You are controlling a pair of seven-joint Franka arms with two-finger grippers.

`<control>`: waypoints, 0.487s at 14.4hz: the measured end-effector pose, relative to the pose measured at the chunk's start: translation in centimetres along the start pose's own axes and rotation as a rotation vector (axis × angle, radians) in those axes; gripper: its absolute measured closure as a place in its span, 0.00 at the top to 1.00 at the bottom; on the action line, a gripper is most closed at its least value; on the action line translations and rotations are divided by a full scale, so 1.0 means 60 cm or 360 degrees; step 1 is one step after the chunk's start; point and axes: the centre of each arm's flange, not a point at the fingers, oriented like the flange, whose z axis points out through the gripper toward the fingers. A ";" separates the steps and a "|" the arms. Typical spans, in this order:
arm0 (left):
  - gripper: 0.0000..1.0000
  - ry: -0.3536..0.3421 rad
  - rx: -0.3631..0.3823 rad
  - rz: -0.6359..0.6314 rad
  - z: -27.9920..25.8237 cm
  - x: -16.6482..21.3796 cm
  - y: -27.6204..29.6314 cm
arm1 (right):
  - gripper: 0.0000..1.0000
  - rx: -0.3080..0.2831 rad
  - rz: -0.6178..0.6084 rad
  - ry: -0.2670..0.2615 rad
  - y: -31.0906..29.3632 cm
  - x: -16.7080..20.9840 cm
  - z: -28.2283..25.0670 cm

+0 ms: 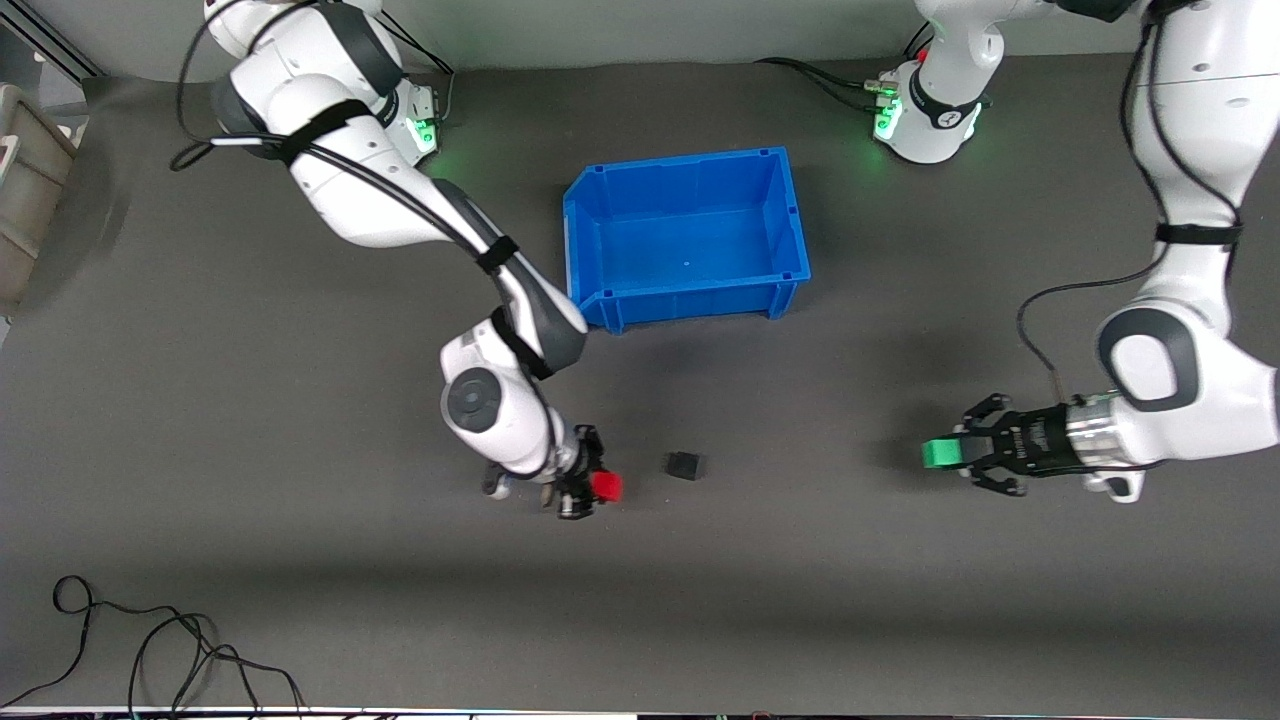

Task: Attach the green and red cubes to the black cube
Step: 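Carry the red and green cubes toward the black cube with both grippers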

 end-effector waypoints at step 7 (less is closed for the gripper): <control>0.37 0.0067 0.0014 0.0071 0.171 -0.192 0.022 | 0.40 -0.0069 -0.0112 0.0009 0.090 -0.080 0.060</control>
